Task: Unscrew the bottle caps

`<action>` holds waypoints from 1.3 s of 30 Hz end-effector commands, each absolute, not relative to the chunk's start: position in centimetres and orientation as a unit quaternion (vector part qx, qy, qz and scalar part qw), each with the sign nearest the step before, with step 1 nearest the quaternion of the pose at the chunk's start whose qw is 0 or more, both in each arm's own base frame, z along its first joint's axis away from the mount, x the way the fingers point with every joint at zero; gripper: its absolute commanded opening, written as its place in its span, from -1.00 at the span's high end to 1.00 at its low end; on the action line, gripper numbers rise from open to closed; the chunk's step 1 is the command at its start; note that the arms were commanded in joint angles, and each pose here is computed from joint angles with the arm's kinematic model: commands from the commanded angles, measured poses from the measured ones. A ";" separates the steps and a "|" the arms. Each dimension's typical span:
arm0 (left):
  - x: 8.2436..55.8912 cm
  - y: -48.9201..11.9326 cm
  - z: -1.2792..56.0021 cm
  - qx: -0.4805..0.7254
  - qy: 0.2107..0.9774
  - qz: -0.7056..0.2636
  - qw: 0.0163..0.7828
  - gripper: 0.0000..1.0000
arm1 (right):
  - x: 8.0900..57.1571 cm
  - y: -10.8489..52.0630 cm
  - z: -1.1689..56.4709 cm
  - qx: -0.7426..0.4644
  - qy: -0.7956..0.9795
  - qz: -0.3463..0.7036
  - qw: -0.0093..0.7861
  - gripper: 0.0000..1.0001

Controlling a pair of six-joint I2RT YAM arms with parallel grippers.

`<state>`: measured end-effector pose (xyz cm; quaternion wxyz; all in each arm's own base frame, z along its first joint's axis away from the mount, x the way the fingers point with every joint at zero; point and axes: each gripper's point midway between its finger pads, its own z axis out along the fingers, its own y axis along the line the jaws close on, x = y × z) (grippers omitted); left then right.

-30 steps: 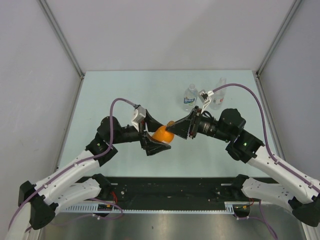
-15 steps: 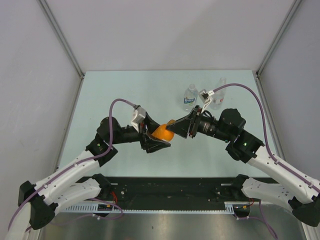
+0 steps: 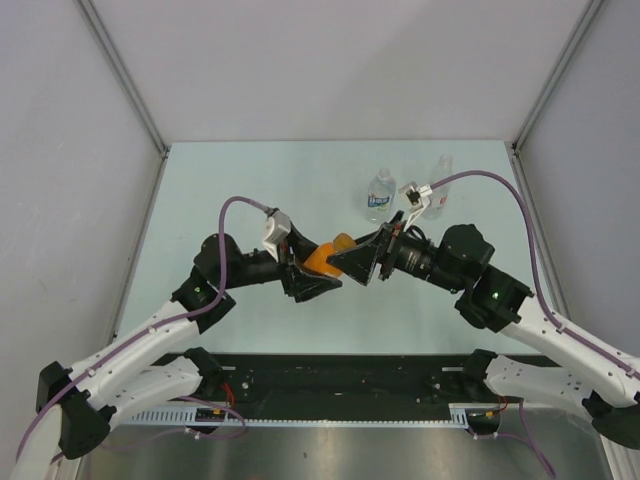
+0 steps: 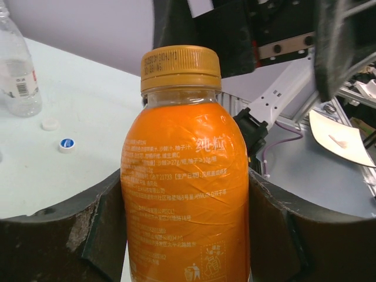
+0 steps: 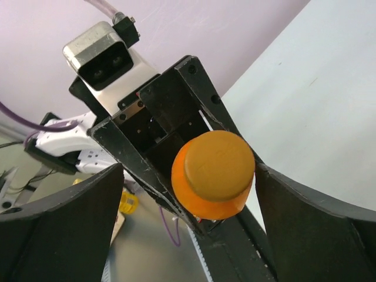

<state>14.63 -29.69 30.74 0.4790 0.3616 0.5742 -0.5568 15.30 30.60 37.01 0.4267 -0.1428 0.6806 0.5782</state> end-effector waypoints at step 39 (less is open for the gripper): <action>18.4 -27.8 31.8 0.299 0.596 -0.321 0.673 1.00 | 20.0 31.4 40.0 -0.019 0.677 0.537 0.503 -0.12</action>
